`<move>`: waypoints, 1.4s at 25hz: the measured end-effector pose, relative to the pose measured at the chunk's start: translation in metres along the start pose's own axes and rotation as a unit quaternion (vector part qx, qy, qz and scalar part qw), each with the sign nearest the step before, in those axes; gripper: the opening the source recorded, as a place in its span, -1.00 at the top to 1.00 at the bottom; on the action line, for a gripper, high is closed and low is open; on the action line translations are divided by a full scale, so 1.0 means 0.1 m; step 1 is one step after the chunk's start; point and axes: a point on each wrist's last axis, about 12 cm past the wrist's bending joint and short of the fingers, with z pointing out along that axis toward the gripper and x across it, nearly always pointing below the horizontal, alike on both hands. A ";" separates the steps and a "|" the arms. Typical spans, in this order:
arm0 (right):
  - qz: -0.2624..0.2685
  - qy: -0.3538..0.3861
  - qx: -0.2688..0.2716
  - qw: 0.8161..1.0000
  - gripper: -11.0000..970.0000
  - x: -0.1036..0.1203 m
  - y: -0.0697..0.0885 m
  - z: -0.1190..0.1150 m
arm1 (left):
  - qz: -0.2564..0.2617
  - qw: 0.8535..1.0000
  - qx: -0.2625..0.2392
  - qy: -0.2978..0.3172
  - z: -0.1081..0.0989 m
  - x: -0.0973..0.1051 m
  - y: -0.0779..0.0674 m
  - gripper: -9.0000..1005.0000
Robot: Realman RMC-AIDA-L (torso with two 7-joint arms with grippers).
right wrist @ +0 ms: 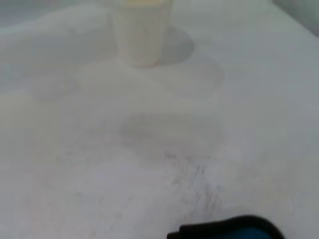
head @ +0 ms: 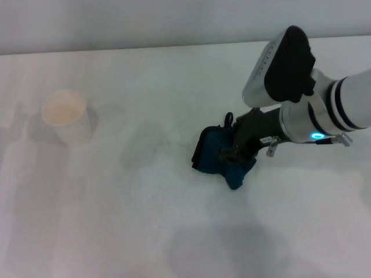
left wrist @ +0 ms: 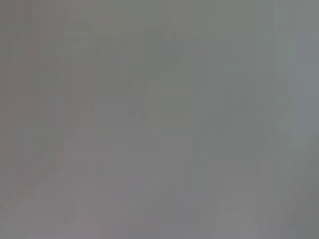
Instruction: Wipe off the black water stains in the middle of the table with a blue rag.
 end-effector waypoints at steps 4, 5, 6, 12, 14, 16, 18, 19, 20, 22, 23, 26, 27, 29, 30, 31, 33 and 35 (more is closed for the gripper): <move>0.006 -0.039 0.017 0.999 -0.16 -0.08 -0.03 -0.17 | 0.000 1.000 0.002 -0.004 -0.01 -0.01 0.00 -0.74; 0.018 -0.054 0.017 0.998 -0.21 -0.10 -0.06 -0.20 | 0.001 1.000 0.003 -0.007 -0.03 -0.02 0.00 -0.74; 0.040 -0.081 0.015 0.996 -0.27 -0.14 -0.10 -0.26 | 0.001 1.000 0.003 -0.008 -0.03 -0.02 0.00 -0.74; 0.158 -0.261 -0.093 0.948 -0.62 -0.08 -0.31 -0.47 | 0.001 1.000 0.007 -0.007 -0.02 -0.02 -0.01 -0.75; 0.181 -0.351 -0.134 0.909 -0.74 0.04 -0.38 -0.54 | 0.002 1.000 0.008 -0.006 -0.02 -0.01 -0.01 -0.75; 0.205 -0.430 -0.133 0.869 -0.81 0.26 -0.48 -0.57 | 0.001 1.000 0.009 -0.005 -0.02 -0.01 -0.02 -0.75; 0.231 -0.484 -0.096 0.838 -0.80 0.54 -0.55 -0.55 | 0.000 1.000 0.009 -0.005 -0.03 0.00 -0.02 -0.75; 0.237 -0.505 -0.065 0.827 -0.80 0.69 -0.57 -0.54 | 0.000 1.000 0.008 -0.005 -0.03 0.00 -0.02 -0.75; 0.239 -0.524 -0.030 0.817 -0.80 0.84 -0.58 -0.53 | 0.000 1.000 0.008 -0.004 -0.04 0.00 -0.02 -0.75; 0.214 -0.544 0.053 0.810 -0.80 1.08 -0.56 -0.50 | 0.001 1.000 0.008 -0.003 -0.05 0.01 -0.02 -0.75; 0.203 -0.542 0.098 0.809 -0.80 1.21 -0.53 -0.46 | 0.001 1.000 0.009 -0.002 -0.05 0.01 -0.02 -0.75; 0.194 -0.510 0.200 0.814 -0.80 1.53 -0.44 -0.35 | 0.001 1.000 0.016 0.002 -0.05 0.02 -0.04 -0.75; 0.208 -0.488 0.230 0.816 -0.80 1.66 -0.40 -0.29 | 0.001 1.000 0.017 0.002 -0.05 0.03 -0.04 -0.75; 0.237 -0.452 0.269 0.816 -0.80 1.85 -0.33 -0.22 | 0.001 1.000 0.018 0.003 -0.05 0.03 -0.05 -0.75; 0.258 -0.436 0.286 0.813 -0.80 1.94 -0.30 -0.18 | 0.002 1.000 0.018 0.003 -0.05 0.03 -0.05 -0.75; 0.270 -0.431 0.294 0.809 -0.80 1.97 -0.29 -0.17 | 0.002 1.000 0.018 0.003 -0.05 0.03 -0.05 -0.75; 0.294 -0.425 0.303 0.800 -0.80 2.03 -0.27 -0.16 | -0.002 1.000 0.019 0.004 -0.05 0.03 -0.05 -0.75; 0.296 -0.425 0.302 0.801 -0.80 2.03 -0.26 -0.15 | -0.013 1.000 0.022 0.006 -0.05 0.03 -0.05 -0.75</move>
